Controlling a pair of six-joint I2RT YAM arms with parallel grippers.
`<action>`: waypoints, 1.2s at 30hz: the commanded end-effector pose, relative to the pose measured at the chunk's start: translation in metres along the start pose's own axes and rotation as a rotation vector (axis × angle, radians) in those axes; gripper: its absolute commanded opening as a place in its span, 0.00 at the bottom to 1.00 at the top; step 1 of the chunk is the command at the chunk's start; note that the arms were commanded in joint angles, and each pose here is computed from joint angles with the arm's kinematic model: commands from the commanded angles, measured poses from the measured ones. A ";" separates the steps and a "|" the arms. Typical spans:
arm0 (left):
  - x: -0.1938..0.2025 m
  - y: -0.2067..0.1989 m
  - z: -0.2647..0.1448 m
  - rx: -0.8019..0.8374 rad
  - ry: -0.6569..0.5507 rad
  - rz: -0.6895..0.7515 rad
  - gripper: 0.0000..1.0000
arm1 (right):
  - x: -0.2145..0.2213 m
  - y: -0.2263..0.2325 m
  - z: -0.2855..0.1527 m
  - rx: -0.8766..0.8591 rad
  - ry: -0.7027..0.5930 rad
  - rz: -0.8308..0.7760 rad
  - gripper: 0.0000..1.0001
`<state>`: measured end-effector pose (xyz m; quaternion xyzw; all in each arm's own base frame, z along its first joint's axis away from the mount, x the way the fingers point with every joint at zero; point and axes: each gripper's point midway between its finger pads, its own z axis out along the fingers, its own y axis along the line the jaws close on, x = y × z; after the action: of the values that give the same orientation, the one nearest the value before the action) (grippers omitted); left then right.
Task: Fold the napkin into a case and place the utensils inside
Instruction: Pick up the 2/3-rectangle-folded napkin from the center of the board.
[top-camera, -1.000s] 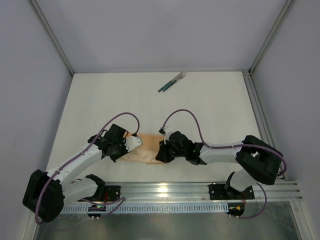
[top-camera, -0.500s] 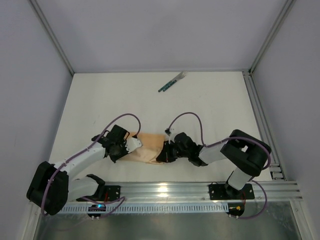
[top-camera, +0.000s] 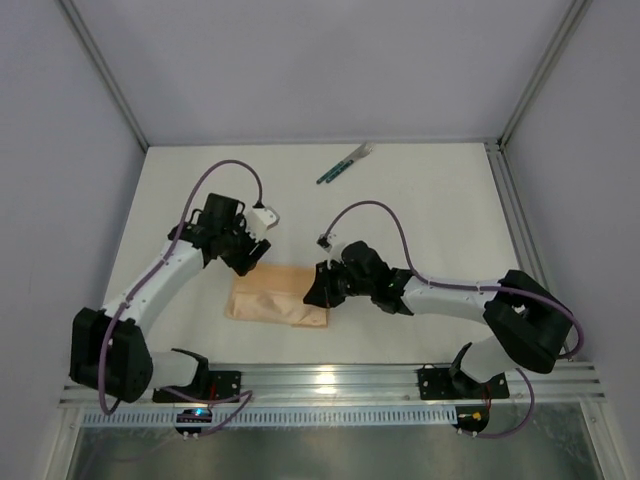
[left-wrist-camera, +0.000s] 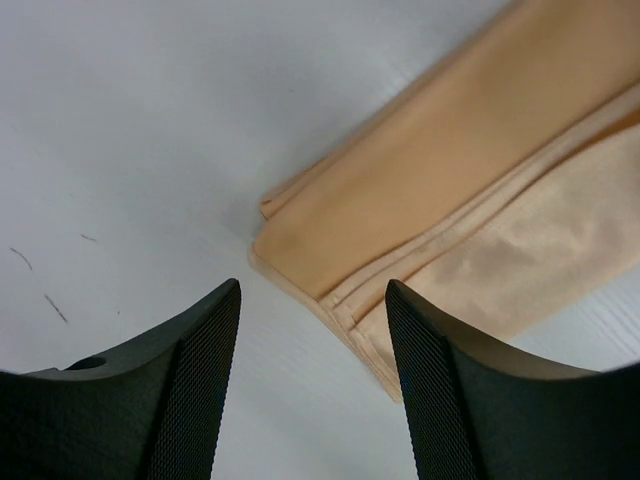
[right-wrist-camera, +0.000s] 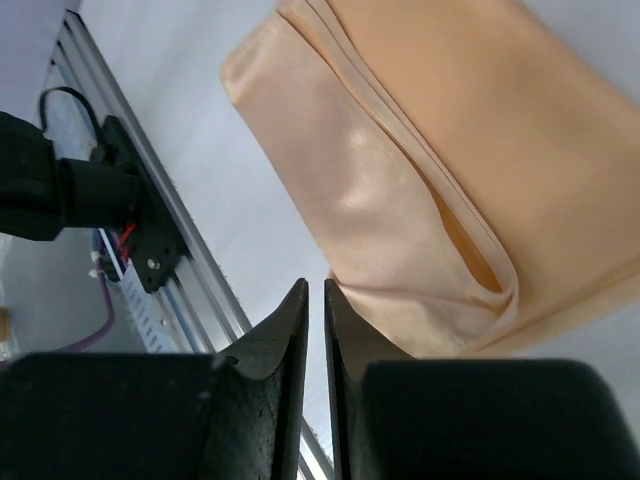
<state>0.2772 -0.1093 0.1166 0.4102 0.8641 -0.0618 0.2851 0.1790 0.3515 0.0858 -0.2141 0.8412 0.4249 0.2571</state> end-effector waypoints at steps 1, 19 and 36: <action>-0.004 0.032 0.033 0.003 0.011 -0.130 0.63 | -0.029 0.015 -0.004 -0.048 -0.028 -0.072 0.15; 0.060 -0.004 0.086 0.426 0.197 -0.021 0.54 | -0.015 0.003 0.045 -0.090 0.060 -0.024 0.15; 0.047 -0.012 0.047 0.274 0.008 0.083 0.00 | 0.040 -0.063 0.066 0.135 0.168 0.126 0.11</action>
<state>0.2594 -0.0983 0.0389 0.4655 0.8468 -0.1823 0.1819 0.1997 0.3856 0.0198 -0.2046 0.8671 0.4174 0.1789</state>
